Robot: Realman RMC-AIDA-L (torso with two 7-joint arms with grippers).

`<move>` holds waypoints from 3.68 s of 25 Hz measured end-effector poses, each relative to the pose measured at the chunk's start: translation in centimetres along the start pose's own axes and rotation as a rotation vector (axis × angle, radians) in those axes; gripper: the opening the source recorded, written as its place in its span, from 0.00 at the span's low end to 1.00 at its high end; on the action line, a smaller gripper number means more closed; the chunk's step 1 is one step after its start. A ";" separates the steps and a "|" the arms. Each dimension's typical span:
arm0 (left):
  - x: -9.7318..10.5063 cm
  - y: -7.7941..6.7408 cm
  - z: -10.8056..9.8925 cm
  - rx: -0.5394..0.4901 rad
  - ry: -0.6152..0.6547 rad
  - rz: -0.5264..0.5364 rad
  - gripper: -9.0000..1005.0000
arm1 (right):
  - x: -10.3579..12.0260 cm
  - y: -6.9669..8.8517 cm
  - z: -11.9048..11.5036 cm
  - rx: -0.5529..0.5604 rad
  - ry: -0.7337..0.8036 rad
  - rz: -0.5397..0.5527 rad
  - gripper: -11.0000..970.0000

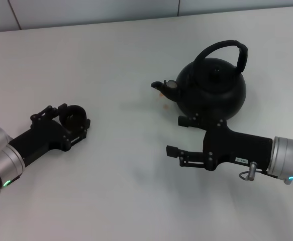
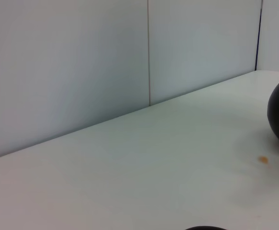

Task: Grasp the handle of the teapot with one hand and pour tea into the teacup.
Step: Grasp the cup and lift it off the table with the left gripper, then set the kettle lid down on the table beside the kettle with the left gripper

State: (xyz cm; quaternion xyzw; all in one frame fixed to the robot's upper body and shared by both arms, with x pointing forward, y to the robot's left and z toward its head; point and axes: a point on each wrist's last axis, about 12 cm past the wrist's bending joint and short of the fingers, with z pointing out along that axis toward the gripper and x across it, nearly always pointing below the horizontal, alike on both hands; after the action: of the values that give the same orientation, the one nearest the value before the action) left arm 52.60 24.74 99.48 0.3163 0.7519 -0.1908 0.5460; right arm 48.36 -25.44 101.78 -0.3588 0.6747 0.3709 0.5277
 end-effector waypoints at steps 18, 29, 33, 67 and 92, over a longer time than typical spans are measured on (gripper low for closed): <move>-3.3 -2.6 2.8 0.227 -0.100 0.069 0.69 | 0.3 0.4 0.0 -0.002 -0.005 0.019 0.86; -3.9 -3.2 4.1 0.253 -0.073 0.081 0.69 | 0.4 0.6 0.1 -0.003 -0.006 0.022 0.86; -3.5 -3.4 4.4 0.240 -0.033 0.113 0.69 | 0.5 0.6 0.1 -0.003 -0.003 0.024 0.86; -2.8 -4.0 4.8 0.210 0.011 0.127 0.76 | 0.4 0.6 0.1 -0.007 -0.001 0.024 0.86; -2.6 -3.9 3.0 0.209 -0.091 0.077 0.85 | 0.7 0.8 -0.2 0.001 0.000 0.034 0.86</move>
State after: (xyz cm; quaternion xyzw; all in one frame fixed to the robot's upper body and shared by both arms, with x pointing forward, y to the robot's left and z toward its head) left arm 52.55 19.36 100.72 0.3912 0.6898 -0.2614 0.5503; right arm 47.42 -25.29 101.20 -0.3471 0.6809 0.3793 0.5217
